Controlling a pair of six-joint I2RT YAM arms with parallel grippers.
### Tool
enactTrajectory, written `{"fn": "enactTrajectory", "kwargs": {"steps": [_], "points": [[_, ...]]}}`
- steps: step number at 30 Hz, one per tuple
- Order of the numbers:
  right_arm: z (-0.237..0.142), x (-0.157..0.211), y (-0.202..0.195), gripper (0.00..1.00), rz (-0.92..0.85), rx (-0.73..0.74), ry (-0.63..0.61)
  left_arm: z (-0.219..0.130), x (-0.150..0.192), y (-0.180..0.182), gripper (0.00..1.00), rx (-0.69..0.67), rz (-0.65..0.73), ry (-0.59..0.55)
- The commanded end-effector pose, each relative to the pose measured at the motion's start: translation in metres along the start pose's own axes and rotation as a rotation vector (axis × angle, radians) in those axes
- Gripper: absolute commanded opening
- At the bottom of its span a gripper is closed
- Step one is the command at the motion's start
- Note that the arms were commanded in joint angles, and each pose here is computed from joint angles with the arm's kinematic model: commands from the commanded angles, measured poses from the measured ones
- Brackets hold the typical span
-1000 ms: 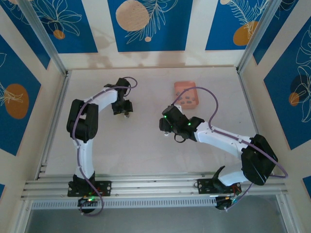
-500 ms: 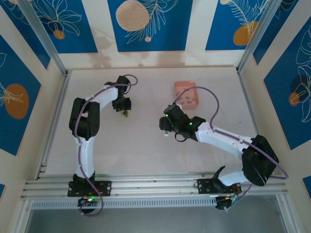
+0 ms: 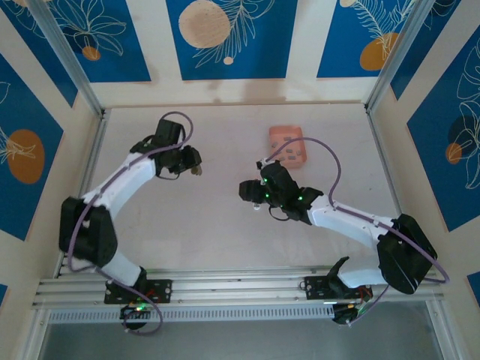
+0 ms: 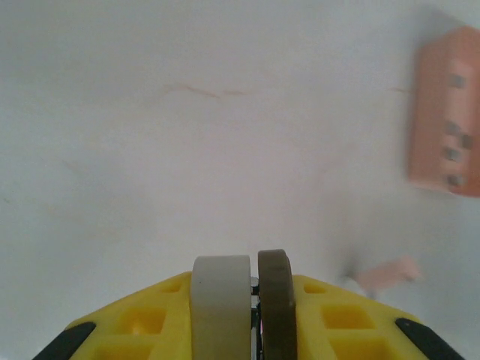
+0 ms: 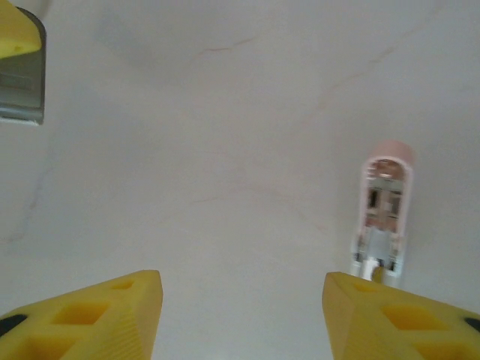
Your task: Load the staples into the stapler
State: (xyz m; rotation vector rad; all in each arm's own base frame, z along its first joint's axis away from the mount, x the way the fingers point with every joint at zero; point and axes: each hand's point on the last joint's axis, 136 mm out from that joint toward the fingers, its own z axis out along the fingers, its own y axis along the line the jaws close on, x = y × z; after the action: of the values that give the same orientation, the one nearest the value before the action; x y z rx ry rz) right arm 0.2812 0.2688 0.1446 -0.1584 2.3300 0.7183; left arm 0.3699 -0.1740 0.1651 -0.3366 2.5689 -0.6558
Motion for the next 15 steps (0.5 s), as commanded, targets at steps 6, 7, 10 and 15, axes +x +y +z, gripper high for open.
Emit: {"fn": "enactTrajectory", "kwargs": {"steps": [6, 7, 10, 15], "points": [[-0.002, 0.005, 0.059, 0.6, -0.081, -0.297, -0.057, -0.017, 0.043, -0.03, 0.27, 0.235, -0.287, -0.005], [-0.002, 0.006, 0.064, 0.6, -0.087, -0.313, -0.056, -0.018, 0.045, -0.032, 0.27, 0.249, -0.302, -0.002], [0.0, 0.011, 0.076, 0.6, -0.103, -0.35, -0.065, -0.02, 0.053, -0.033, 0.26, 0.27, -0.334, 0.006], [0.007, 0.012, 0.087, 0.6, -0.089, -0.395, -0.066, -0.019, 0.063, -0.036, 0.27, 0.293, -0.374, 0.032]]}}
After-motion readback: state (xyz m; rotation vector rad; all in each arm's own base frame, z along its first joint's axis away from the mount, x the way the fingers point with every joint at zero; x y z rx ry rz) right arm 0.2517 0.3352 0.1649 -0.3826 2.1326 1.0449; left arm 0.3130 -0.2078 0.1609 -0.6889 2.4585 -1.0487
